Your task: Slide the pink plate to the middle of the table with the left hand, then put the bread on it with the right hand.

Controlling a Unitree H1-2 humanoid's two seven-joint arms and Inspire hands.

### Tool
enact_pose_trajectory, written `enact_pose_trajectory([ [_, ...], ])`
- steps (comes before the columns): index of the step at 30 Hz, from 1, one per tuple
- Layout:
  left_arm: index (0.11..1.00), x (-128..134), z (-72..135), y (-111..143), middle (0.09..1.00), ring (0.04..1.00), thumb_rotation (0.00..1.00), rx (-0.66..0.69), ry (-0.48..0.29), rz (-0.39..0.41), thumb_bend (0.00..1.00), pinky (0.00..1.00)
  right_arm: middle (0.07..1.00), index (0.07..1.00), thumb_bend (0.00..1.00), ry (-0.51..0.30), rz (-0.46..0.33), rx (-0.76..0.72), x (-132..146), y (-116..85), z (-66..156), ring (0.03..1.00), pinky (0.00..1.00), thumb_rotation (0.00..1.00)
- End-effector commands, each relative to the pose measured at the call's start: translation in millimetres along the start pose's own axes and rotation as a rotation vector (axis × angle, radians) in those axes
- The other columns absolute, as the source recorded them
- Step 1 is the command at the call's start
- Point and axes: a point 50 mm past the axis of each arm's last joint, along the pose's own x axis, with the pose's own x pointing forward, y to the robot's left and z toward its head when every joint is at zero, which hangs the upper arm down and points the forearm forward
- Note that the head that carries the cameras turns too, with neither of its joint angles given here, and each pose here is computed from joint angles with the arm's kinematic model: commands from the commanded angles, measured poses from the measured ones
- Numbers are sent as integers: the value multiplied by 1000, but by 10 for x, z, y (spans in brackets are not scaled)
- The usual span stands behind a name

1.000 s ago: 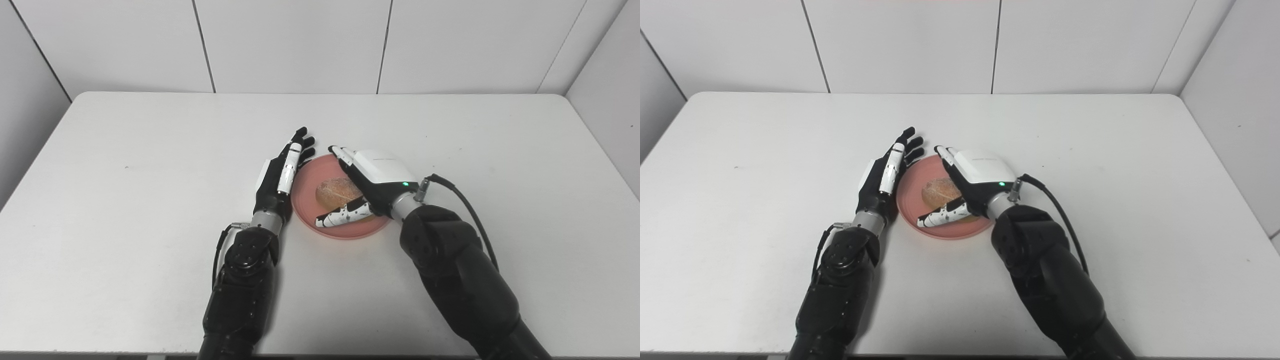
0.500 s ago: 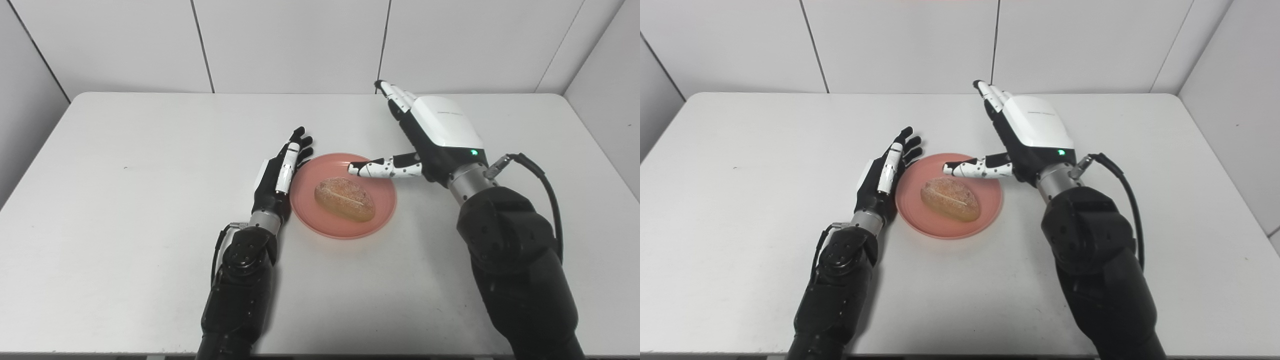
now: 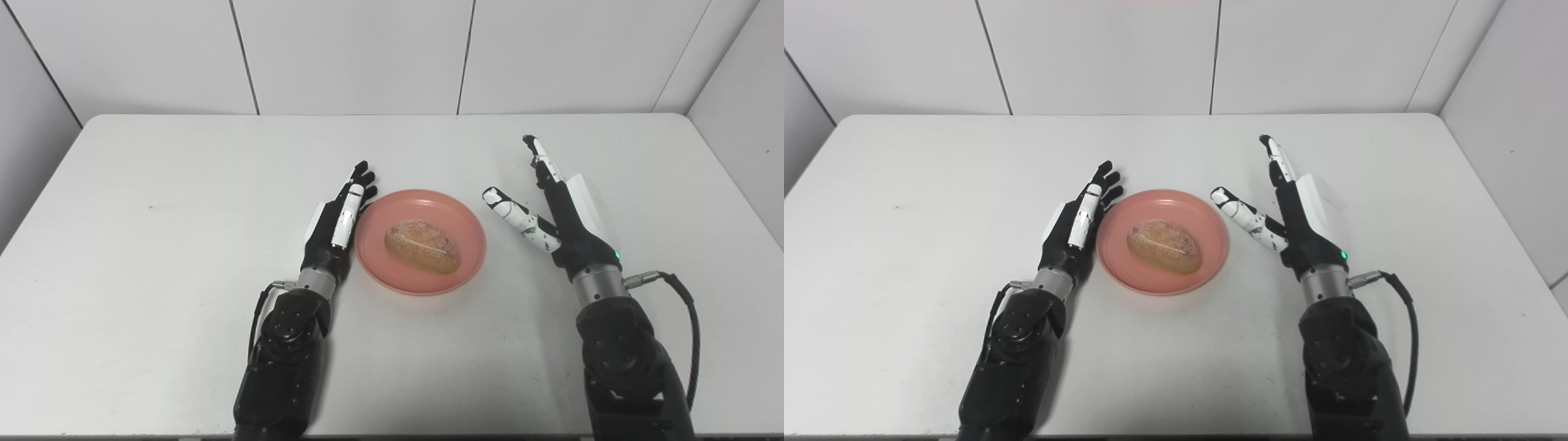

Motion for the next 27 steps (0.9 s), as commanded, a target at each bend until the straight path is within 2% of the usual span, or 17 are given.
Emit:
enact_pose_trajectory([
  [1, 977, -40, 99, 40, 987, 974, 1000, 19, -54, 10, 305, 959, 962, 959, 595, -83, -71, 115, 4, 32, 89, 944, 896, 1000],
  [3, 983, -121, 105, 64, 990, 980, 1000, 13, -64, 20, 315, 972, 943, 927, 485, -59, -102, 228, -58, 143, -5, 929, 873, 1000],
  [8, 986, -310, 111, 68, 992, 983, 1000, -21, -74, 43, 307, 994, 956, 945, 386, -30, -111, 420, -164, 316, -172, 947, 883, 1000],
  [17, 996, -479, 108, 117, 1000, 994, 1000, -24, -76, 62, 324, 1000, 949, 942, 287, -5, -74, 535, -303, 513, -169, 944, 907, 1000],
  [20, 997, -503, 120, 131, 1000, 997, 1000, -32, -70, 64, 333, 1000, 956, 952, 256, -5, -45, 545, -317, 549, -162, 947, 924, 1000],
  [27, 999, -497, 132, 108, 1000, 995, 1000, -17, -77, 56, 323, 1000, 944, 934, 239, 11, -36, 541, -311, 576, -198, 937, 907, 1000],
])
